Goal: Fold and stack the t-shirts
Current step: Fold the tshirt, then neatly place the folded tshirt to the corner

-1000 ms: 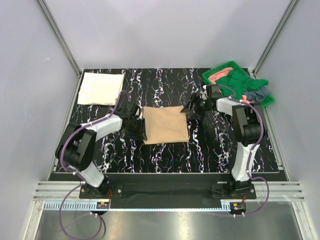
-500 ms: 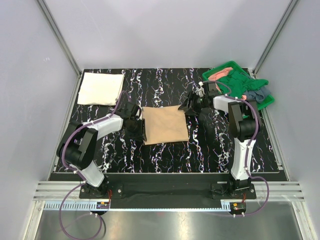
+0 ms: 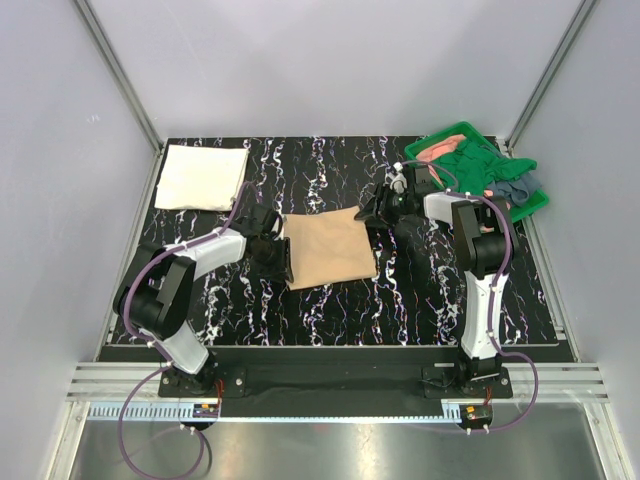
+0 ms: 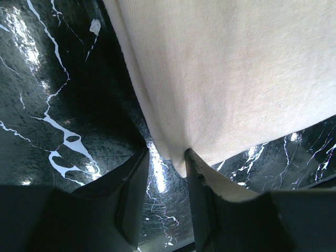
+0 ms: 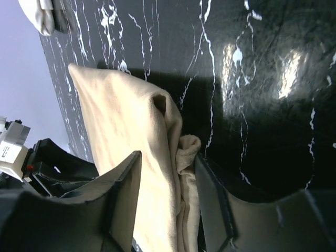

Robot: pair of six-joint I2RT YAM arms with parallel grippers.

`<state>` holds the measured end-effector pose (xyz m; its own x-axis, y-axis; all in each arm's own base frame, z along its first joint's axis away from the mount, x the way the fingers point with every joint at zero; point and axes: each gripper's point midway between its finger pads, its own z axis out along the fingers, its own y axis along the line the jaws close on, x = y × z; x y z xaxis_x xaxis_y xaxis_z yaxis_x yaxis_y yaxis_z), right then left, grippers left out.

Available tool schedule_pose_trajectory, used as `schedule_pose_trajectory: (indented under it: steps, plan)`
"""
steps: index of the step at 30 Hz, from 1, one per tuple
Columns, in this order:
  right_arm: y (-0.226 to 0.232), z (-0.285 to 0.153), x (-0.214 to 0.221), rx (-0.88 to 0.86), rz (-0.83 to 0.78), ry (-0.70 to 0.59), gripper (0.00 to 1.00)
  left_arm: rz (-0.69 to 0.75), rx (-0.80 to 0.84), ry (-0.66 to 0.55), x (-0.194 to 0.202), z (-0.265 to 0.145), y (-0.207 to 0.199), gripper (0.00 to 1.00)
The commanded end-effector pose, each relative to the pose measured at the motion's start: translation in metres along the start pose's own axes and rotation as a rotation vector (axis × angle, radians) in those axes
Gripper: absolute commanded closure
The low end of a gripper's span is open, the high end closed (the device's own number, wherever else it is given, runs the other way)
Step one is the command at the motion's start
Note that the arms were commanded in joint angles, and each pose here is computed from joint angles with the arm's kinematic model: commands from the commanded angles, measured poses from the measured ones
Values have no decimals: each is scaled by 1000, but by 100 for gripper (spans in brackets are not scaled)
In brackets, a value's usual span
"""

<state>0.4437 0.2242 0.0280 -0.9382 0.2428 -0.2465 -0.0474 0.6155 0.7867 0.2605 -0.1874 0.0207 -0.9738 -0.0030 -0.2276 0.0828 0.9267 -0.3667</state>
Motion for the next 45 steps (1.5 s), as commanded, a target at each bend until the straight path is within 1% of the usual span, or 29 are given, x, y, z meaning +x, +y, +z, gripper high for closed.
schedule_pose_trajectory:
  steps: [1,3,4,6,7,9,10,11,13,15,17,19,20,21,22,23,24,27,28,29,33,35,39,45]
  plan:
    - [-17,6,-1,26,-3,-19,46,21,-28,-24,-5,2,5,60]
    - [-16,6,-2,20,-1,-21,44,20,-28,-21,-4,2,5,60]
    - [-17,7,-1,22,1,-20,45,22,-25,-27,-6,0,4,60]
    - [-17,6,-1,22,8,-21,52,22,-11,-34,-8,-2,1,59]
    - [-17,6,0,21,13,-17,59,24,-1,-44,-10,-5,-3,58]
    - [-13,7,-4,1,-3,-33,65,20,17,-63,-16,-12,-9,55]
    - [-15,7,-3,3,-1,-32,68,21,30,-82,-20,-19,-14,52]
    - [-15,6,-4,2,-2,-35,75,17,38,-99,-25,-25,-17,49]
    - [-14,6,-2,2,-3,-34,81,14,70,-130,-33,-37,-23,45]
    - [-14,5,-1,1,4,-32,88,-13,96,-168,-46,-49,-21,43]
    - [-14,3,0,-3,19,-30,89,-40,103,-209,-61,-60,-10,41]
    - [-13,4,2,-15,29,-22,87,-50,117,-219,-67,-63,-6,40]
    - [-12,4,2,-21,34,-18,84,-50,123,-235,-74,-63,-4,39]
    - [-8,3,2,-40,36,-9,75,-53,140,-243,-79,-64,-4,38]
    - [-5,2,2,-47,33,-9,69,-46,146,-243,-83,-59,-3,38]
    - [-3,1,2,-52,41,-7,65,-43,148,-263,-91,-57,-4,38]
    - [-1,0,2,-57,39,-7,59,-55,124,-256,-93,-49,2,39]
    - [11,-7,1,-82,33,-7,50,-58,143,-288,-104,-41,0,39]
    - [15,-11,1,-84,28,-14,43,-60,148,-289,-107,-36,0,39]
    - [16,-14,-1,-75,24,-27,41,-53,157,-301,-113,-34,-2,39]
    - [22,-27,-5,-61,7,-62,37,-63,126,-272,-116,-14,7,40]
    - [27,-36,-8,-57,2,-85,33,-63,120,-283,-125,-11,8,41]
    - [42,-51,-8,-55,-4,-120,32,-86,93,-267,-134,5,15,44]
    - [79,-87,-9,-92,-76,-192,32,-97,51,-248,-140,22,25,49]
